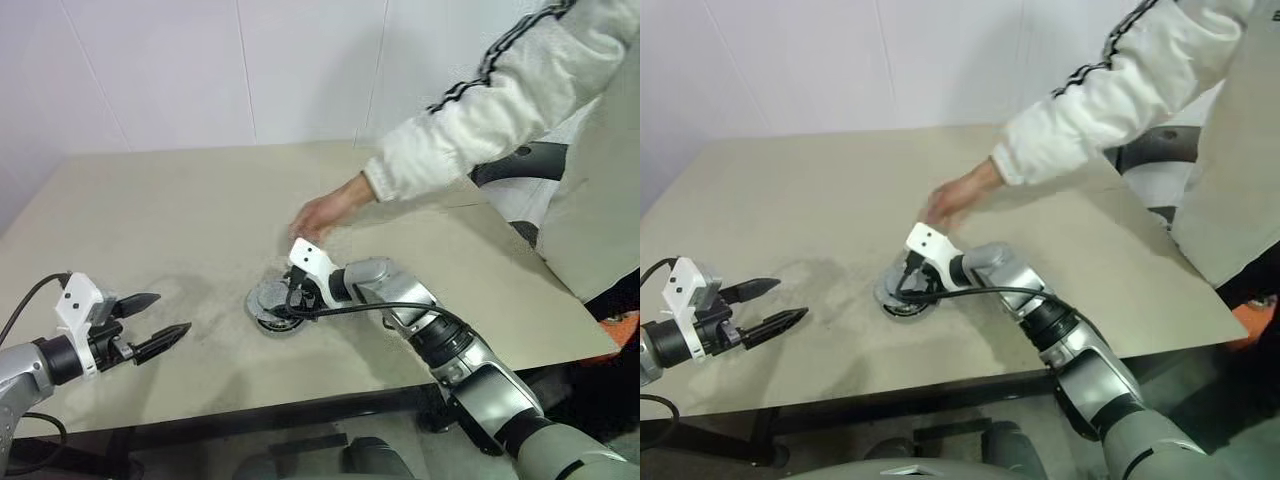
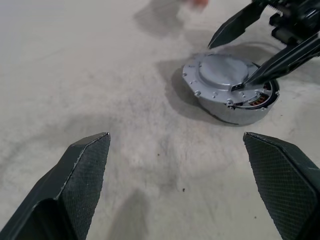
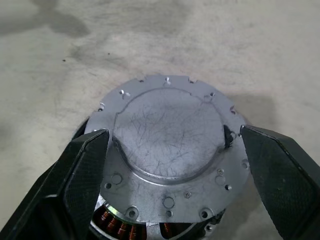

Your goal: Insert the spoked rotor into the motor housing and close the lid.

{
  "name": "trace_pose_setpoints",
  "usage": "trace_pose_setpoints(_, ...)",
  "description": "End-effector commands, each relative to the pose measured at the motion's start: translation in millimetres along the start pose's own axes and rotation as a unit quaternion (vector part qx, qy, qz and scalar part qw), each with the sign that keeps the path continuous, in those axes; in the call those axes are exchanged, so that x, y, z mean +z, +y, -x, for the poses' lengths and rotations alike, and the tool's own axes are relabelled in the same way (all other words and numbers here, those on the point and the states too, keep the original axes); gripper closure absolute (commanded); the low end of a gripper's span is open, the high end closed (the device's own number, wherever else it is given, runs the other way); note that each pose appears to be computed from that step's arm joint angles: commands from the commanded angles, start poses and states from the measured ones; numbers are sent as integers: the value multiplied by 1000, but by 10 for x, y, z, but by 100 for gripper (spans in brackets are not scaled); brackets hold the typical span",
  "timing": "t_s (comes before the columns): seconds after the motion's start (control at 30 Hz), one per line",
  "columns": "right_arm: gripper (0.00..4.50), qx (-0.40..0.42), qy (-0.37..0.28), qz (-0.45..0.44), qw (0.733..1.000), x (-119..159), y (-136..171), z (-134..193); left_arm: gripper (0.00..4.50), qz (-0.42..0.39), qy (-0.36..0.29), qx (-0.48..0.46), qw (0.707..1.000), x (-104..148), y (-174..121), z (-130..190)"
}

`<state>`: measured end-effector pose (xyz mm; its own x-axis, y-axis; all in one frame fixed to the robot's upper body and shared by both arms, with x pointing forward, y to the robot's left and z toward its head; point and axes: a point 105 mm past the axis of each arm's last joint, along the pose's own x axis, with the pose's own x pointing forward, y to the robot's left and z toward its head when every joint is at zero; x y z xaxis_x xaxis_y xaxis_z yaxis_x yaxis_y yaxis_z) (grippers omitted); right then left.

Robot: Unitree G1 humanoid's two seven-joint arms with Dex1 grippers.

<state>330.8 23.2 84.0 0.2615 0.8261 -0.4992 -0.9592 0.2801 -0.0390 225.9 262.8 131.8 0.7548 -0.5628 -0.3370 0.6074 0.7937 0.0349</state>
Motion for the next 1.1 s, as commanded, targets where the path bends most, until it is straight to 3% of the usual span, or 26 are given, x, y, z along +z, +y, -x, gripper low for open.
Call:
trace_pose_setpoints(0.03, 7, 6, -7, 5, 1000, 43, 16, -10, 0, -18, -14, -1, 1000, 101, -12, 0)
trace_pose_setpoints(0.07, 7, 11, -9, -2, 1000, 38, 27, -9, 0, -18, -14, -1, 1000, 103, -11, -3)
trace_pose_setpoints(0.2, 94, 23, -16, -10, 1000, 50, 68, 3, 0, -19, -14, -3, 1000, 112, -10, -17)
trace_pose_setpoints(0.23, 98, 26, -18, -11, 999, 55, 77, 9, 0, -19, -14, -4, 1000, 114, -9, -21)
trace_pose_setpoints(0.53, 98, 84, -44, 0, 996, 199, 239, 184, 0, -22, -13, -6, 1000, 129, -7, -38)
trace_pose_setpoints(0.93, 98, 78, -26, 31, 996, 139, 189, 302, 0, -23, -12, -9, 1000, 133, -20, -49)
trace_pose_setpoints(1.03, 4, 66, -18, 36, 997, 101, 144, 286, 0, -24, -12, -10, 1000, 135, -25, -50)
trace_pose_setpoints(1.1, 4, 58, -16, 41, 997, 88, 119, 276, 0, -24, -12, -10, 1000, 136, -25, -50)
